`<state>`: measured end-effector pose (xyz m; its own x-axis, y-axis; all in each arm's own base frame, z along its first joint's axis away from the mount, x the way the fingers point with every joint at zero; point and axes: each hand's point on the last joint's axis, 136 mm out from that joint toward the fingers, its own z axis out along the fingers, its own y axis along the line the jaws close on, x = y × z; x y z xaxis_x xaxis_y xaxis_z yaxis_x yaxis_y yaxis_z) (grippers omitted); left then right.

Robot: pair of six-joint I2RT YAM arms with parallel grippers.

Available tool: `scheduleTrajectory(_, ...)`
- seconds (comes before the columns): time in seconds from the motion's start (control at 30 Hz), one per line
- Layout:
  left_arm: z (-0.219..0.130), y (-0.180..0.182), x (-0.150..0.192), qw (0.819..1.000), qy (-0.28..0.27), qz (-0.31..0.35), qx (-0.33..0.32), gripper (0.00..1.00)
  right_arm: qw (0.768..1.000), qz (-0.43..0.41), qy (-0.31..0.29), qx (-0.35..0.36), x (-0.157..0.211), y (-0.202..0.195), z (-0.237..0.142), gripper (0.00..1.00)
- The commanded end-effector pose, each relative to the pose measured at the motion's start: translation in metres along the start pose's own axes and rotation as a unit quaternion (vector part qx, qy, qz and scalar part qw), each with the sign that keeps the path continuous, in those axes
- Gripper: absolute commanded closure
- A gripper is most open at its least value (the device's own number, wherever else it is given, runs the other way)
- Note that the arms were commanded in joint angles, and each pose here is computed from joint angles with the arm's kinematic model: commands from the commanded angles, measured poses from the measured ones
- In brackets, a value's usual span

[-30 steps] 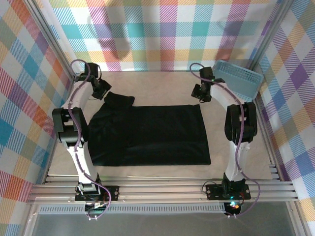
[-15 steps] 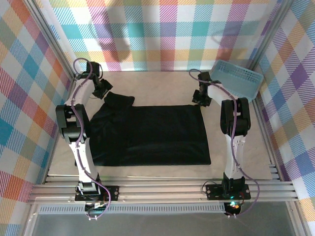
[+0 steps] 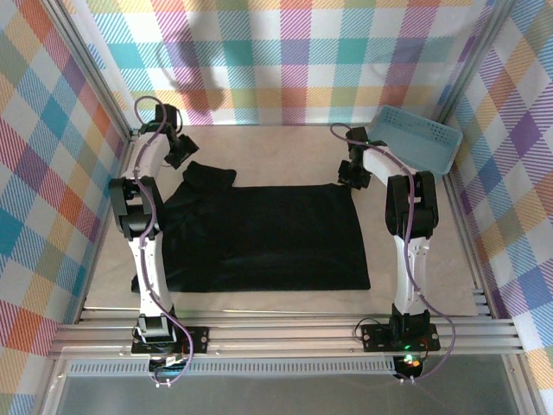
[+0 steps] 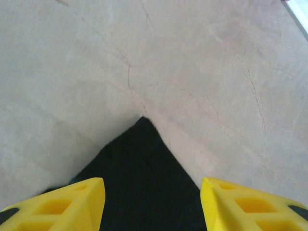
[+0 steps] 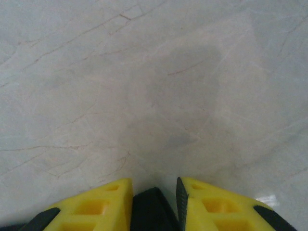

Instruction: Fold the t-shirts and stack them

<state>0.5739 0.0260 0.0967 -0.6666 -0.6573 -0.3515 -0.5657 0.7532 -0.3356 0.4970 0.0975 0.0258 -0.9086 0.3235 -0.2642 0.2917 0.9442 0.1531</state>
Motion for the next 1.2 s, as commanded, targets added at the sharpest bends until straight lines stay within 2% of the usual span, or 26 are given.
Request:
scheduleTrajectory(0.0,0.013,0.009,-0.003,0.999,0.003,0.034,-0.023,0.44,1.000,-0.012,0.022,0.006,0.009,0.004,0.003,0.69)
scheduleTrajectory(0.07,0.022,0.005,-0.004,0.999,-0.002,0.049,-0.024,0.44,1.000,-0.015,0.025,0.004,0.011,0.009,0.006,0.71)
scheduleTrajectory(0.17,0.036,0.000,-0.005,0.998,-0.005,0.062,-0.023,0.46,0.999,-0.013,0.031,0.004,0.014,0.012,0.008,0.79)
scheduleTrajectory(0.27,0.045,0.007,-0.006,0.997,-0.006,0.064,-0.046,0.48,0.999,-0.009,0.035,0.004,0.016,0.011,0.008,0.83)
scheduleTrajectory(0.5,0.068,0.008,0.008,0.997,0.011,0.062,-0.046,0.55,0.999,-0.009,0.037,0.007,0.016,0.011,0.003,0.91)
scheduleTrajectory(0.87,0.080,-0.002,0.008,0.998,0.016,0.052,-0.017,0.76,1.000,-0.008,0.028,0.008,0.009,0.012,-0.002,0.98)
scheduleTrajectory(0.93,0.081,-0.002,0.009,0.998,0.017,0.051,-0.014,0.83,1.000,-0.008,0.027,0.009,0.008,0.012,-0.004,1.00)
scheduleTrajectory(1.03,0.077,-0.005,0.007,0.999,0.016,0.046,-0.011,0.99,1.000,-0.008,0.020,0.008,0.005,0.013,-0.008,1.00)
scheduleTrajectory(1.17,0.051,-0.022,-0.004,0.999,-0.007,0.040,0.005,1.00,1.000,-0.007,0.001,0.002,-0.003,0.016,-0.019,1.00)
